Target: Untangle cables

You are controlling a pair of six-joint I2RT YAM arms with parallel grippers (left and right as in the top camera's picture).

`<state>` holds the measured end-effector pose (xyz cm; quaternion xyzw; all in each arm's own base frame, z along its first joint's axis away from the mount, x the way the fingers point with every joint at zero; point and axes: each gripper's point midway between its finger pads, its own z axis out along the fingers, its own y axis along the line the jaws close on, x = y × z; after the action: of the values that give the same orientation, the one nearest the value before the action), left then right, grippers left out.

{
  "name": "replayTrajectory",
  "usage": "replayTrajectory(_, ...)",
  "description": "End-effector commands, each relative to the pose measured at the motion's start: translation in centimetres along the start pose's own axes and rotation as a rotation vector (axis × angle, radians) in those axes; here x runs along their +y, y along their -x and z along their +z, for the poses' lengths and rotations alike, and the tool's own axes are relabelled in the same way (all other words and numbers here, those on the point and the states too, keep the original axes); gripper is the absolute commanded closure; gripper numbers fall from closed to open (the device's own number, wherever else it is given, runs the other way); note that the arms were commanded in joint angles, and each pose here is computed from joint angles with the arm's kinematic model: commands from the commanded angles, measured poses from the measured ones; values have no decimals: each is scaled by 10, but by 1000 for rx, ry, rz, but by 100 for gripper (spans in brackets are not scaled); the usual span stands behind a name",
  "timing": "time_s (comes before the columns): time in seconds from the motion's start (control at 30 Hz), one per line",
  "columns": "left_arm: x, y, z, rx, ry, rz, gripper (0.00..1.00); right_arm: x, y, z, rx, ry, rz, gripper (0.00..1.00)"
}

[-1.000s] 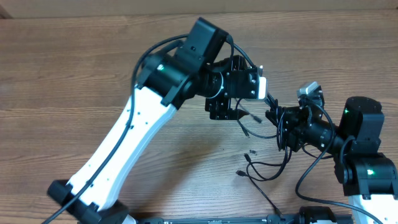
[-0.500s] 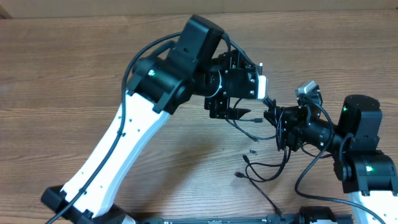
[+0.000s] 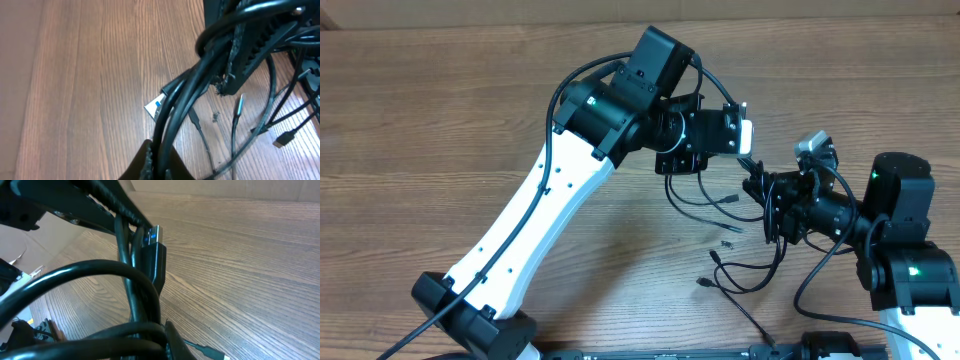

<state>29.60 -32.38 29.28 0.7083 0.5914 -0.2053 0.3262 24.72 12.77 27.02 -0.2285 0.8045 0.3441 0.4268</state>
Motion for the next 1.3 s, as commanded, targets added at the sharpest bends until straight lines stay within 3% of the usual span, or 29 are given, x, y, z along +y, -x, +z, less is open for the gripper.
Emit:
replayTrajectory(0.0,-1,-1,-1,0,-10,-1,96,6,7,-3,-19,18,-22,91)
replayTrajectory(0.13,-2,-2,-1,2,-15,-23,96,5,7,-3,-18,14,-22,84)
replayTrajectory(0.2,-2,-2,-1,2,-15,-27,96,4,7,-3,-17,11,-21,68)
replayTrajectory(0.27,-2,-2,-2,2,-13,-27,96,4,6,-3,-17,10,-21,44)
replayTrajectory(0.37,-1,-1,-2,0,-11,-56,96,-1,4,-3,-7,-19,-13,26)
replayTrajectory(0.63,-1,-1,-2,-1,-9,-130,96,-12,-3,-3,20,-84,8,24)
replayTrajectory(0.77,1,-4,-2,14,4,-145,96,-21,-5,-5,32,-139,13,29)
replayTrajectory(1.0,15,-20,-4,87,86,-309,96,-40,-12,-9,60,-253,28,31)
replayTrajectory(1.27,27,-18,-8,39,126,-545,96,-51,-12,-12,64,-319,27,33)
